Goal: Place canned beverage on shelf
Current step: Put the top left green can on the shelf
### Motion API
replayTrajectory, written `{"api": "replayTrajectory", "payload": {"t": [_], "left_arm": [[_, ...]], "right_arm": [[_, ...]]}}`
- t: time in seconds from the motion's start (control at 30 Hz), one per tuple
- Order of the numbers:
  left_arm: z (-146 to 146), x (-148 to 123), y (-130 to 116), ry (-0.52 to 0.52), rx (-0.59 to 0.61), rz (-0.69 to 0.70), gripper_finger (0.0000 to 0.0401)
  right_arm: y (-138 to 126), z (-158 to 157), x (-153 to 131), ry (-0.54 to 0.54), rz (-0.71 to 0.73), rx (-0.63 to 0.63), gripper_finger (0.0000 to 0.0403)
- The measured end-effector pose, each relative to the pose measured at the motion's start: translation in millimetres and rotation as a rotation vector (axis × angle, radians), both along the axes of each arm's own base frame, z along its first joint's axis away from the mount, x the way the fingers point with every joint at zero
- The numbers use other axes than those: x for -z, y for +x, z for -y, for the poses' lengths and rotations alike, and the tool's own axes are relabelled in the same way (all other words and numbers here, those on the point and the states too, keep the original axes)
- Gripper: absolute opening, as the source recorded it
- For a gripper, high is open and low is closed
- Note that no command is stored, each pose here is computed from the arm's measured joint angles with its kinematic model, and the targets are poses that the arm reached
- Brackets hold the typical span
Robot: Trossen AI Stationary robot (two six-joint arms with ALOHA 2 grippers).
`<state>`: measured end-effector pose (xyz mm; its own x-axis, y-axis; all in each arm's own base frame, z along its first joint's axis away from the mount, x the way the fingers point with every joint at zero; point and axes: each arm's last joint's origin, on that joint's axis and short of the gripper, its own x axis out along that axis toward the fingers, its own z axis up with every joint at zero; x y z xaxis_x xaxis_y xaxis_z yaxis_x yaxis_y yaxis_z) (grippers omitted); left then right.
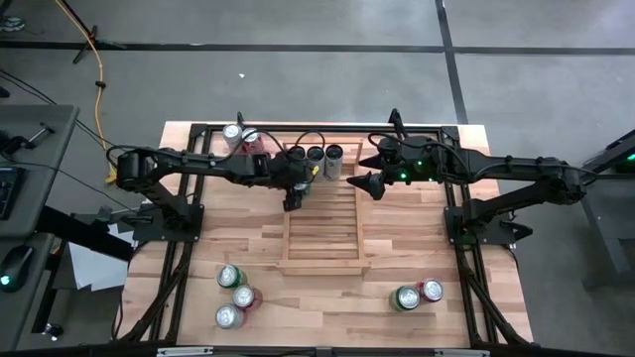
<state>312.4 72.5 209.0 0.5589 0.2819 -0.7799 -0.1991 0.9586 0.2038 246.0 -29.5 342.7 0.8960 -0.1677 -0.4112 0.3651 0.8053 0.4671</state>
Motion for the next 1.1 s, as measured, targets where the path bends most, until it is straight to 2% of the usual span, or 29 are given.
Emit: {"api": "replayTrajectory", "payload": {"t": [0.17,0.4,0.63,0.77,0.87,1.0,1.1], "left_arm": [[0,1,-1,0.001,-0.002,-0.015,0.0292],[1,0,0,0.002,0.004,-0.002,0.0365],[2,-6,-3,0.0,-0.003,0.017,0.0373],[4,-27,-10,0.004,-0.012,0.085,0.0374],[6,-52,-19,0.019,-0.018,0.147,0.0375],[12,-95,-36,0.031,-0.049,0.282,0.0376],[20,-125,-53,-0.005,-0.08,0.436,0.0376]], "right_arm": [[0,0,0,0.0,0.0,0.0,0.0394],[0,0,0,0.0,0.0,0.0,0.0394],[0,0,0,0.0,0.0,0.001,0.0394],[0,0,0,0.0,0.0,0.0,0.0394],[0,0,0,-0.001,0.002,0.002,0.0394],[0,0,-1,-0.013,0.005,0.006,0.0394],[0,0,-1,-0.012,0.005,0.007,0.0394]]}}
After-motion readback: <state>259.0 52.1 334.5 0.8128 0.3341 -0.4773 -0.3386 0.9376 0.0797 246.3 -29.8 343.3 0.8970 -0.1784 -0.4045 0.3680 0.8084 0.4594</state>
